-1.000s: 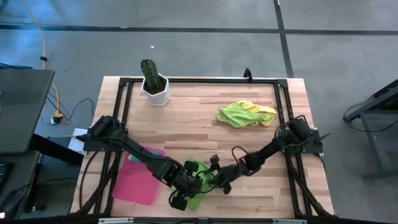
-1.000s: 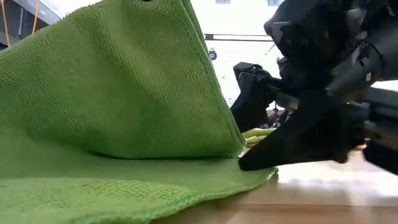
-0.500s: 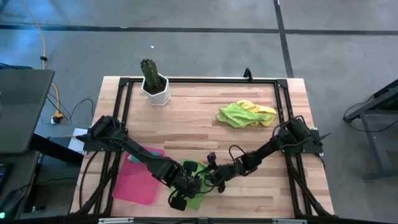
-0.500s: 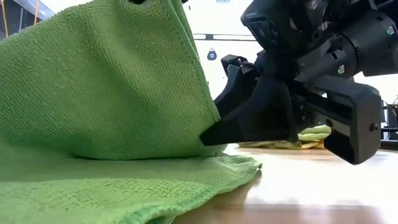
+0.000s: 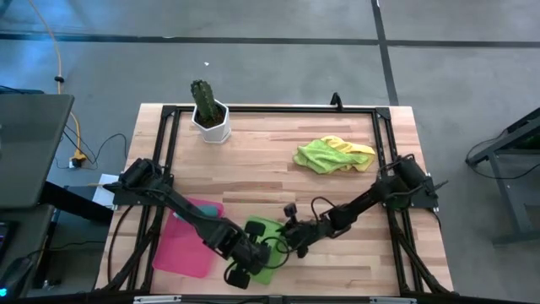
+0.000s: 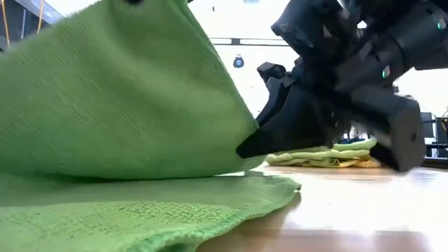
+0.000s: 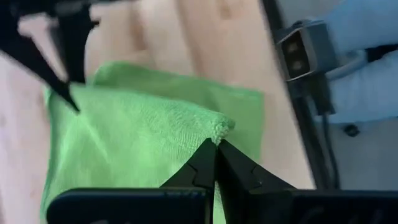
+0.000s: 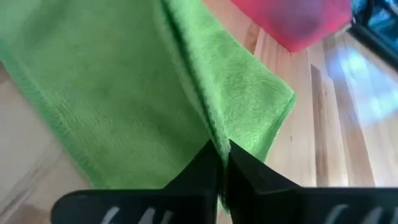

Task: Roll microfiber towels into tight, uniform cylinder then place into a basket
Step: Roll the dark green towel

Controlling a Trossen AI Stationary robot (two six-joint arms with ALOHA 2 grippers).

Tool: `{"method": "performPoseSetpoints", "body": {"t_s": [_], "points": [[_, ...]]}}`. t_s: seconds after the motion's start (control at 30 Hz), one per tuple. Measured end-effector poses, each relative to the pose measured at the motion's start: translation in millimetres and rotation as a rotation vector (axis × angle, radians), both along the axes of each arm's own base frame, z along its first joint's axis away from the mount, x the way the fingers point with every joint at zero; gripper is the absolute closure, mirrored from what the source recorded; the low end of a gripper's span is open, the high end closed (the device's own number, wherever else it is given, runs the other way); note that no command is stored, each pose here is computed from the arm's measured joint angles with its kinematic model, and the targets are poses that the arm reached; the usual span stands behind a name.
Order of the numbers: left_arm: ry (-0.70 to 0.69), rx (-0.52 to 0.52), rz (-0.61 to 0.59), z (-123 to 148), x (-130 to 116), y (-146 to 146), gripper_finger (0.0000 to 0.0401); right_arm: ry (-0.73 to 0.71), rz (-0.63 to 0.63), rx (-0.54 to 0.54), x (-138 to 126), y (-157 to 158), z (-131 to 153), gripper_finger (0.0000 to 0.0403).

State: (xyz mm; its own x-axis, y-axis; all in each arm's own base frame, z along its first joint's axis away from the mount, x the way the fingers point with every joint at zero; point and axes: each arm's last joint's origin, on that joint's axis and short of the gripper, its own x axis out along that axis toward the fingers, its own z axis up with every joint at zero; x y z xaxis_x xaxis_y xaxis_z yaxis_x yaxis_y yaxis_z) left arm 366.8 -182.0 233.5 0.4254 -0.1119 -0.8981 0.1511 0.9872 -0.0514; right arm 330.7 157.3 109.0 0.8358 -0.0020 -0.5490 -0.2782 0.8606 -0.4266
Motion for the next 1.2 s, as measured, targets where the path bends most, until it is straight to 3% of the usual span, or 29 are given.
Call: {"method": "performPoseSetpoints", "body": {"t_s": [0.37,0.57,0.73,1.0,1.2], "points": [[-0.026,0.212,0.133,1.7,-3.8,14.3,0.0401,0.046,-0.216,0.235,-27.8,-16.2,67.8,0.0401],[-0.161,0.300,0.243,33.4,-12.4,27.3,0.0401,0.022,-0.284,0.357,-44.6,-24.5,101.2,0.0402],[-0.246,0.307,0.293,60.1,-21.7,37.9,0.0401,-0.024,-0.283,0.402,-53.4,-28.9,121.4,0.0402],[-0.330,0.390,0.280,88.6,-34.5,50.9,0.0401,0.002,-0.267,0.339,-62.5,-34.7,168.0,0.0403],[-0.347,0.454,0.207,93.0,-32.2,55.5,0.0401,0.132,-0.241,0.166,-65.0,-39.7,201.9,0.0403]]}}
